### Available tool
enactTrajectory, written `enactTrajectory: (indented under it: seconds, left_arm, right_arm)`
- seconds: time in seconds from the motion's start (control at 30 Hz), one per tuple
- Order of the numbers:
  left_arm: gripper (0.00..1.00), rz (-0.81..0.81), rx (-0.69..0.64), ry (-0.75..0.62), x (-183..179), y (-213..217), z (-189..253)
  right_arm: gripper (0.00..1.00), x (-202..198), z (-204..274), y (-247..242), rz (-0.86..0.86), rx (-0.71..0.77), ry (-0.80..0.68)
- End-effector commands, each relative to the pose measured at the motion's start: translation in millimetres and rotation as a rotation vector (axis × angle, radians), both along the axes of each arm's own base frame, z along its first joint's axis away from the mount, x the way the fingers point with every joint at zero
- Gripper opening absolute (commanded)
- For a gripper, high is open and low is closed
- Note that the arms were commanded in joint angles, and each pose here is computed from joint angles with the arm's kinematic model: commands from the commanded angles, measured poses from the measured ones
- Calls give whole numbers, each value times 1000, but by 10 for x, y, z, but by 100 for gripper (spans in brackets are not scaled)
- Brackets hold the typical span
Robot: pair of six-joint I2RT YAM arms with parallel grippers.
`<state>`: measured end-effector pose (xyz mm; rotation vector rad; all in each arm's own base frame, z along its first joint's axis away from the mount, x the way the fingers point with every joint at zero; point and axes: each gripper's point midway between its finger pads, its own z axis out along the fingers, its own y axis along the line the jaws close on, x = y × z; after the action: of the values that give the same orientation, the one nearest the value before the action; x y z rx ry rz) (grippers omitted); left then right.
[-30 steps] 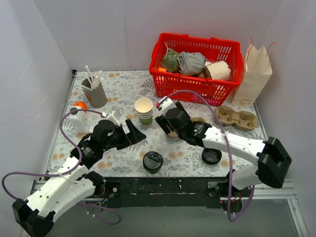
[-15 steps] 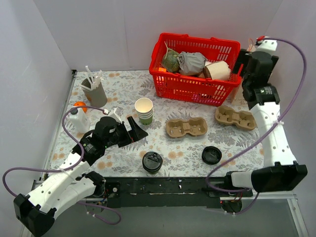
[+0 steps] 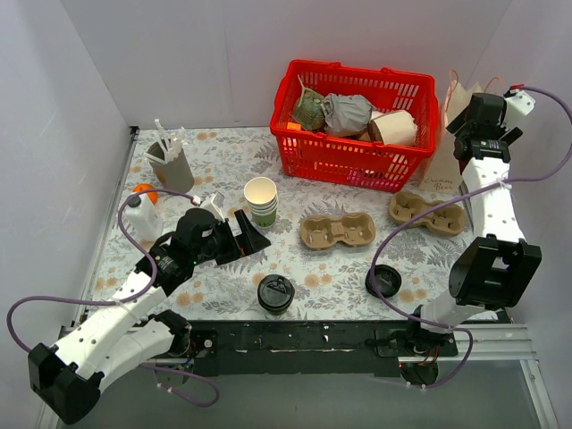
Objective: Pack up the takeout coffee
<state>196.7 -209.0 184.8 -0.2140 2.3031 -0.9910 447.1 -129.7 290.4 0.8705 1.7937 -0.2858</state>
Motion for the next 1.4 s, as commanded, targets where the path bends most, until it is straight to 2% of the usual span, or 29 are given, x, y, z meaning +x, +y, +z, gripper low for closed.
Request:
enactTrajectory:
  seconds: [0.0, 0.27, 0.37, 0.53, 0.6, 0.7, 0.73, 0.77, 0.83, 0.93, 1.1, 1.13, 1.17, 1.23, 1.37]
  left_arm:
    - [98, -20, -26, -52, 26, -38, 183]
    - [98, -23, -12, -50, 64, -58, 155]
    - [98, -24, -18, -53, 74, -69, 170]
    - [98, -34, -21, -45, 77, -99, 143]
    - [98, -33, -22, -42, 82, -101, 138]
    - [98, -34, -25, -44, 86, -110, 136]
    - [98, -34, -23, -42, 89, -109, 128]
    - [98, -39, -20, -47, 90, -113, 135]
    - [98, -42, -20, -49, 100, -122, 152]
    - [98, -50, -26, -51, 105, -141, 167]
    - [98, -62, -38, -50, 90, -163, 155]
    - [98, -63, -38, -50, 86, -166, 155]
    - [98, -63, -40, -52, 88, -165, 163]
    - [98, -67, -41, -51, 75, -167, 162]
    - [98, -67, -45, -56, 64, -157, 176]
  right_arm:
    - [85, 126, 253, 31, -50, 82, -208]
    - [85, 181, -68, -87, -170, 128, -215]
    - [84, 243, -51, -94, -175, 139, -259]
    - [83, 359, -124, -124, -189, 146, -241]
    - [77, 334, -167, -132, -205, 149, -242]
    - [55, 291, -114, -127, -210, 157, -281]
    - [38, 237, -118, -129, -217, 157, -285]
    - [26, 215, -111, -126, -218, 153, -288]
    - [12, 139, -73, -135, -230, 156, -306]
    - [1, 66, 35, -125, -227, 154, -342]
    - [1, -55, 215, -75, -198, 159, -423]
    - [1, -76, 408, -45, -182, 174, -507]
    - [1, -80, 361, 12, -154, 190, -516]
    - [1, -148, 619, 83, -121, 209, -623]
    - [1, -352, 1046, 177, -110, 133, -746]
